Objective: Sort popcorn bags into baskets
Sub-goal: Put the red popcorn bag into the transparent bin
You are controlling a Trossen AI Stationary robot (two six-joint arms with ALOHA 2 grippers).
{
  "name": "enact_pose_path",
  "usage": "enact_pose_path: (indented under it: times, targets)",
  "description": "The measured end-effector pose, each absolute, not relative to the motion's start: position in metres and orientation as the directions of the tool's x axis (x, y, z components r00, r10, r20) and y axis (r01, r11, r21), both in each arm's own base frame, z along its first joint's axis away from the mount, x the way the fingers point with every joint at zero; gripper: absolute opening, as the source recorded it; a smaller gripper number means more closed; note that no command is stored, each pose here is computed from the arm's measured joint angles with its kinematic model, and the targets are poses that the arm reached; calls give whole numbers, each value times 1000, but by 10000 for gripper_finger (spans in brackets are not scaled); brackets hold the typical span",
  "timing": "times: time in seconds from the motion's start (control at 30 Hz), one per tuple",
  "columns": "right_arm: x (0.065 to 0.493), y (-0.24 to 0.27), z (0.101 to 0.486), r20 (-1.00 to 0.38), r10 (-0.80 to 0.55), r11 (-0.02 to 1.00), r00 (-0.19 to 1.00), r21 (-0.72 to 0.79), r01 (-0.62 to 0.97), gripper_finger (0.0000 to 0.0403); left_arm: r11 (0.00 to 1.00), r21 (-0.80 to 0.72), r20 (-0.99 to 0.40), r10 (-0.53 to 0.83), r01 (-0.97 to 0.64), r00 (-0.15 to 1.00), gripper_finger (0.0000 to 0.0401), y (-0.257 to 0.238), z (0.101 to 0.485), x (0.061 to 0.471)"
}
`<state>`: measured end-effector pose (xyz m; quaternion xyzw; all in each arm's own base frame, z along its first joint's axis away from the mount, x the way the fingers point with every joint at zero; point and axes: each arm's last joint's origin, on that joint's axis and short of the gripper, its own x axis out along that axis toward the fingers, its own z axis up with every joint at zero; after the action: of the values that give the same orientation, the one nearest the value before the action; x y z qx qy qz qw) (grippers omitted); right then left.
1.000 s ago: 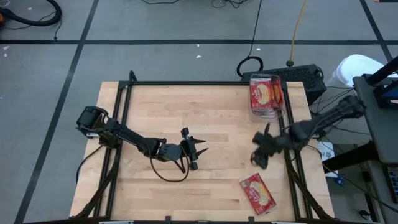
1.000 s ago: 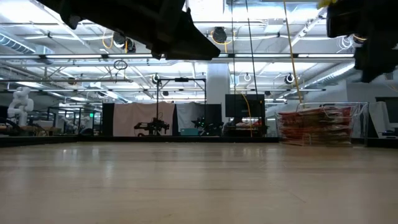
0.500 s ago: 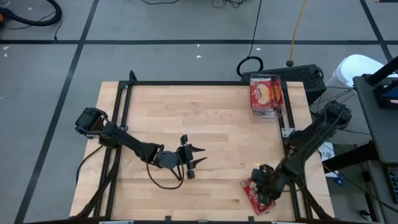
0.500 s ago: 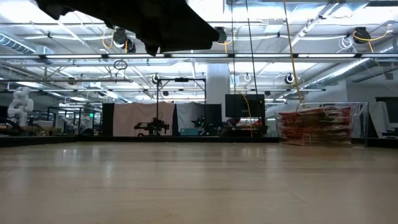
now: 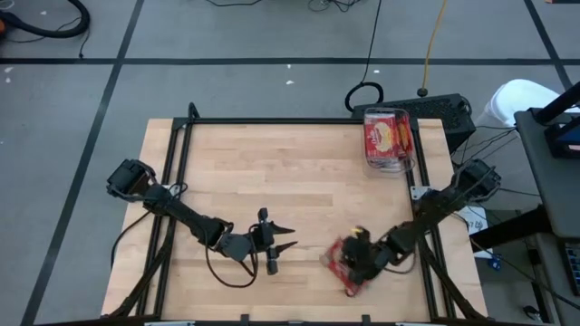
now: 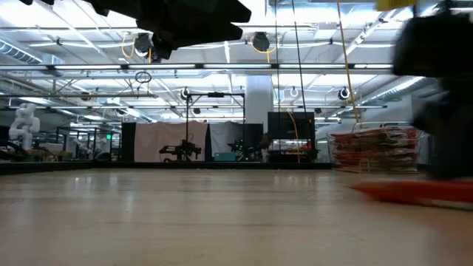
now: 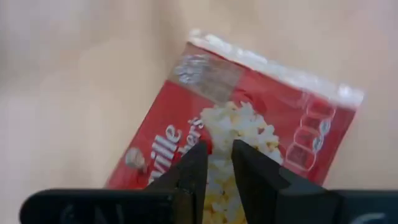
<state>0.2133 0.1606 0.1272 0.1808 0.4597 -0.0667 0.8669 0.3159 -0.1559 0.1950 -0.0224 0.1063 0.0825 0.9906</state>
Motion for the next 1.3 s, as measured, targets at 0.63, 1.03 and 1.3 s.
enact_pose_path:
  times: [0.63,1.03,1.3]
  targets:
    - [249,137,161,-549,-79,976,832,128,177,63,954,-86,-297,251,-288,921,159,-139,184,319]
    - [210,168,147,-664,-70,985,745,74,158,64,971,-8,-372,219,-239,902,159,-88,159,348]
    - [184,180,140,-723,-85,974,686,86,211,91,984,-4,-428,159,-177,890,159,-71,117,387]
